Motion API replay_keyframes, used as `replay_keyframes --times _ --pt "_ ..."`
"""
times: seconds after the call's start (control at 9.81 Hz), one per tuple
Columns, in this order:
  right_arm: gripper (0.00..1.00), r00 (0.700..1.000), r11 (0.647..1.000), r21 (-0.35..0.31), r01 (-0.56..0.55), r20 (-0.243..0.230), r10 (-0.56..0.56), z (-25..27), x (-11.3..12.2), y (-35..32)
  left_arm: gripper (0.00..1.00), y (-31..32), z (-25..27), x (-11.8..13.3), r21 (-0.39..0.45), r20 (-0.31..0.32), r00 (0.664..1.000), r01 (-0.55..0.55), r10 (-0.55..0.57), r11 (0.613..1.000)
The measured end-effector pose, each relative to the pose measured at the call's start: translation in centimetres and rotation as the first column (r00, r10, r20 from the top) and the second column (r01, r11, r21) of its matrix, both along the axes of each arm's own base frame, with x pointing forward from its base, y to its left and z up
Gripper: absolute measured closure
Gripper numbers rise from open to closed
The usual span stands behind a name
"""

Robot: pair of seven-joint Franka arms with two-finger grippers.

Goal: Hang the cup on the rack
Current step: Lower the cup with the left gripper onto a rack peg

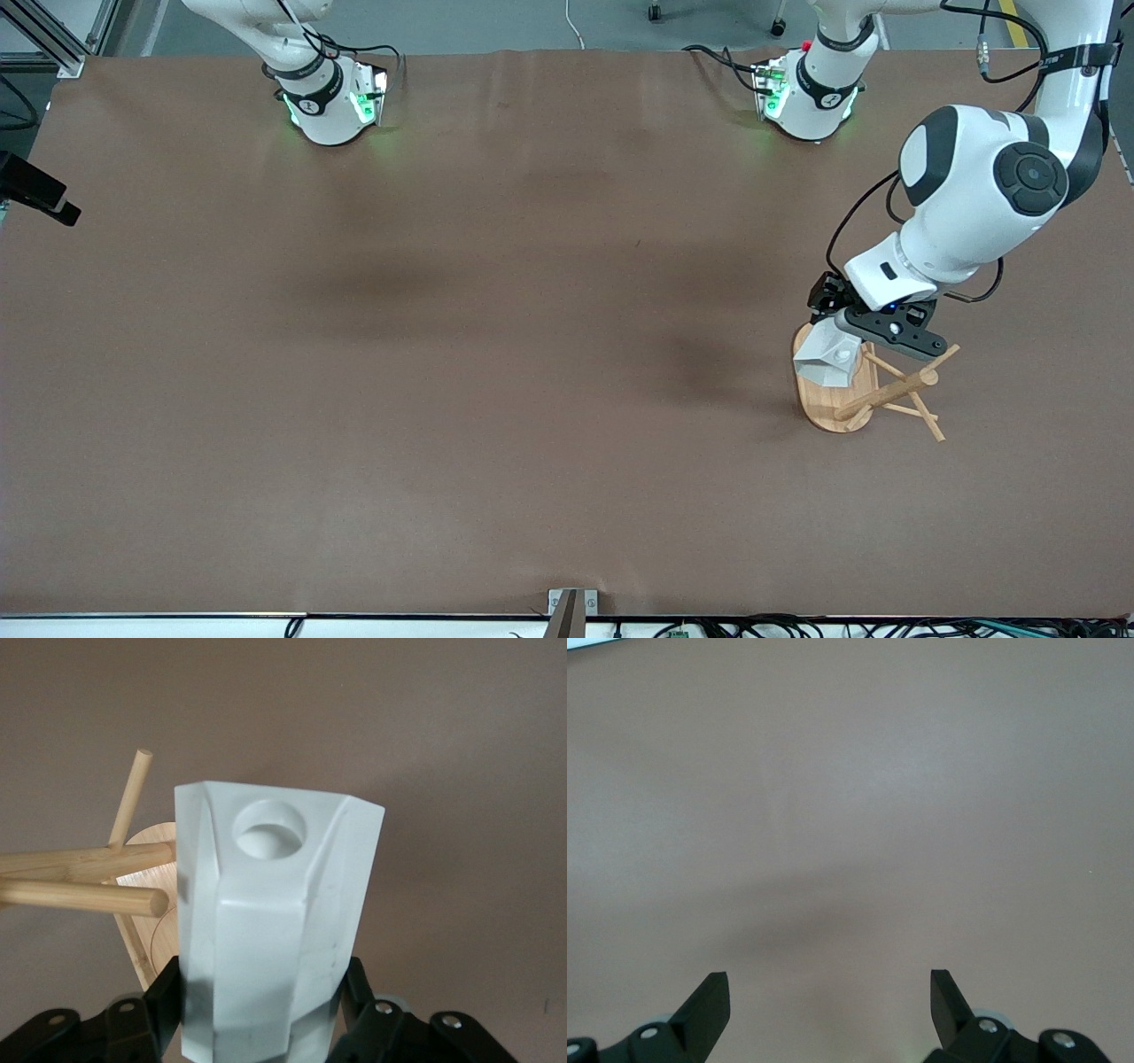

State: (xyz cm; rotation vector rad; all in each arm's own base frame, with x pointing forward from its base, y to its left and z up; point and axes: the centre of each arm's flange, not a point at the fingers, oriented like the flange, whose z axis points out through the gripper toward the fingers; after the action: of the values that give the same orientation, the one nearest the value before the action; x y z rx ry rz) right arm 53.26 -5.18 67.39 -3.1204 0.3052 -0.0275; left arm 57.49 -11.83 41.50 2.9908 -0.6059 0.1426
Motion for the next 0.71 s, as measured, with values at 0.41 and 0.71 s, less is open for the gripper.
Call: replay_keyframes --times 0.41,0.71 --pt "0.0 1.0 1.0 -0.001 0.001 -0.002 -0.001 -0.1 0.0 -0.1 0.27 0.5 -0.9 0.6 -0.012 -0.005 1.0 -0.017 0.017 1.0" --pt "0.0 1.0 1.0 -0.001 0.0 -0.002 0.0 -0.1 0.1 -0.1 0.27 1.3 -1.0 0.8 -0.012 -0.005 1.0 -0.03 0.03 0.999"
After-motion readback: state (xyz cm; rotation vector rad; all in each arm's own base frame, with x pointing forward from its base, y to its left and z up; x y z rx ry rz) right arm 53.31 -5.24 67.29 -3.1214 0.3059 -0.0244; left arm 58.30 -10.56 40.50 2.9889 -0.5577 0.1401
